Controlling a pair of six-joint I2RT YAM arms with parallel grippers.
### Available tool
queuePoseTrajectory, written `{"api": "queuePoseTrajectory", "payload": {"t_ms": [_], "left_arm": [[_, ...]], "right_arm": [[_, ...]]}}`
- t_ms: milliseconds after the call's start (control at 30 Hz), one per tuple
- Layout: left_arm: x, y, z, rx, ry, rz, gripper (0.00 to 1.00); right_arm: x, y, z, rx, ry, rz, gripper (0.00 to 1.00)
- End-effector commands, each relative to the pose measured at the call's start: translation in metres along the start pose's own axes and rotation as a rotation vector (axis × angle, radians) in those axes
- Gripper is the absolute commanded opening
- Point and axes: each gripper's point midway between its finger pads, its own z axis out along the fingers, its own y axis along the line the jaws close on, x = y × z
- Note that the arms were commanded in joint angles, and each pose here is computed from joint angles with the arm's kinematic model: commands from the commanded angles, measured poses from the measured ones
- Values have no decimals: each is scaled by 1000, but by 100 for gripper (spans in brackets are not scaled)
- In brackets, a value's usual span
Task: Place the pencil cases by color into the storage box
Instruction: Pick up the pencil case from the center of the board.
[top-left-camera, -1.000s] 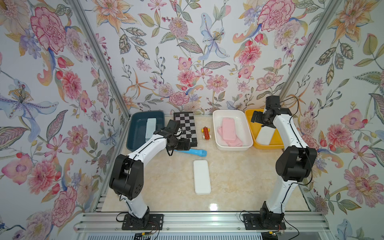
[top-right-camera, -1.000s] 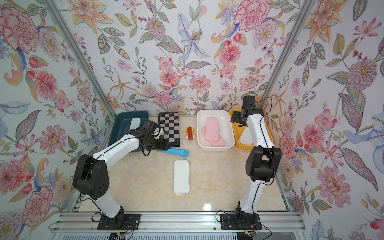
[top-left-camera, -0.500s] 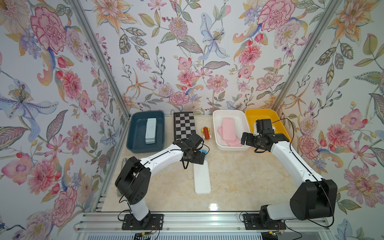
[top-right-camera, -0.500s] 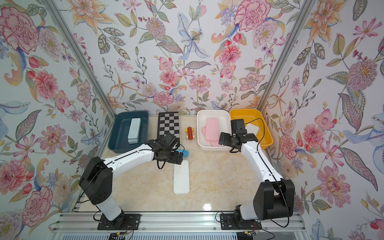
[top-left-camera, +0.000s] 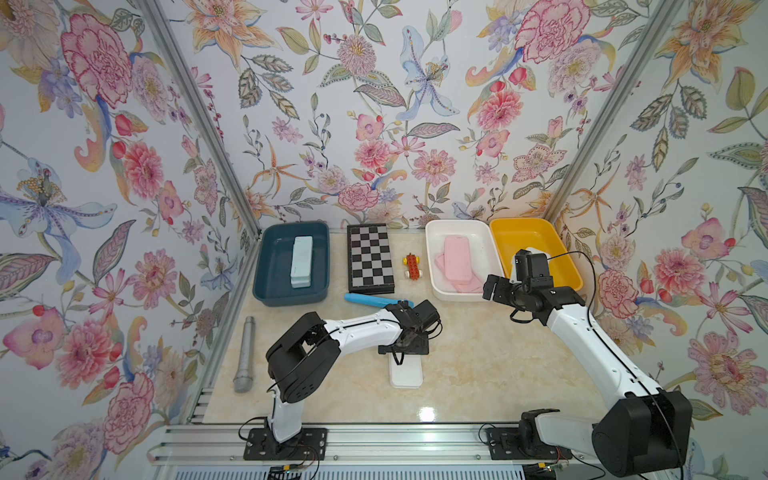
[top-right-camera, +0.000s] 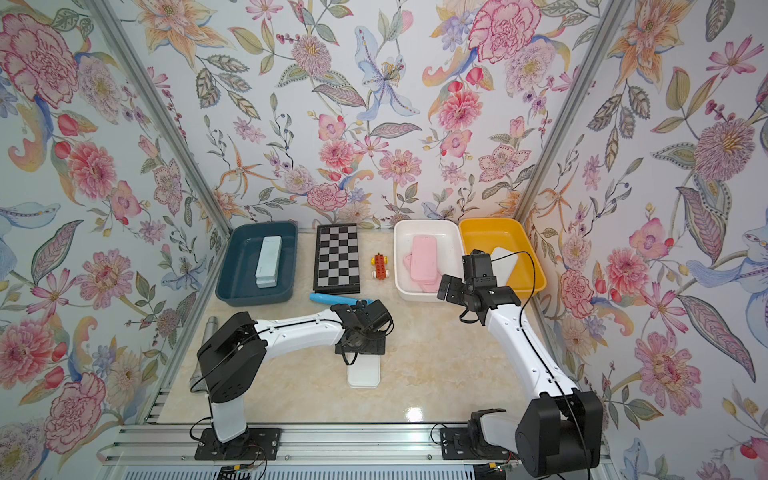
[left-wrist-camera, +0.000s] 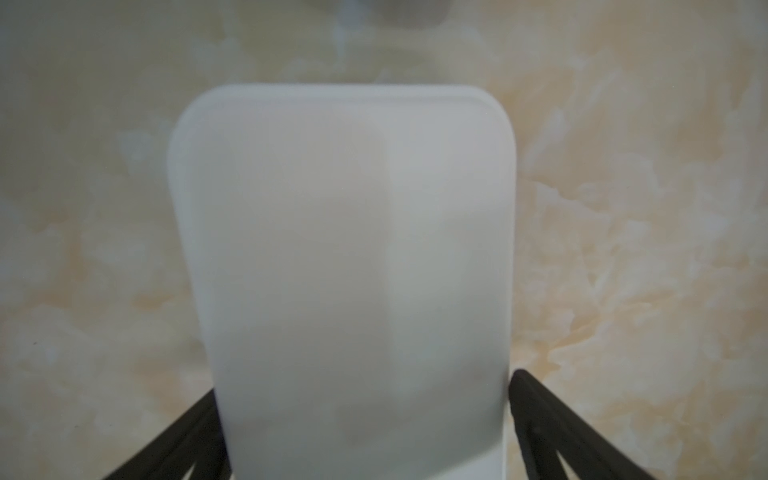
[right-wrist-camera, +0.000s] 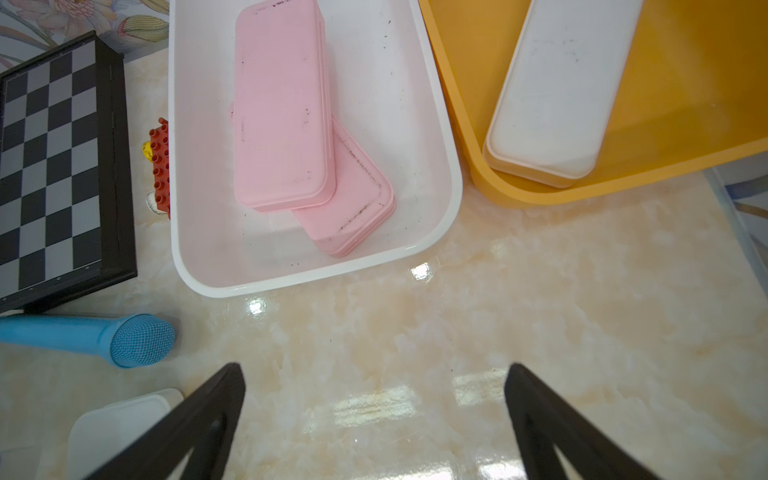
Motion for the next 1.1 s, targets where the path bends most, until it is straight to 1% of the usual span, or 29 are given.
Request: {"api": "queuePoseTrajectory", "payload": {"t_ms": [0, 133, 267, 433, 533, 700, 800, 967, 1067], "left_arm": [[9, 10, 11, -114, 19, -24, 98], [11, 5, 15, -127, 26, -16, 98], [8, 4, 4, -142, -14, 6, 98], [5, 7, -5, -143, -29, 22, 98], [8, 7, 1, -152, -13, 39, 98], [21, 7, 22, -176, 59, 78, 98], [25, 7, 29, -185, 84, 99, 98], [16, 10, 18, -197, 41, 97, 98], [18, 16, 23, -225, 57, 101, 98]], "right_arm": [[2, 5, -2, -33, -10, 11, 100], [5, 1, -3, -20, -12, 13, 100], [3, -5, -3, -4, -19, 31, 100], [3, -12, 2, -2, -6, 71, 100], [3, -12, 2, -7, -4, 75, 100], [1, -13, -1, -5, -12, 73, 100], [2, -13, 0, -5, -9, 72, 100], [4, -15, 2, -5, -5, 76, 100], [2, -15, 2, -8, -6, 79, 100]]}}
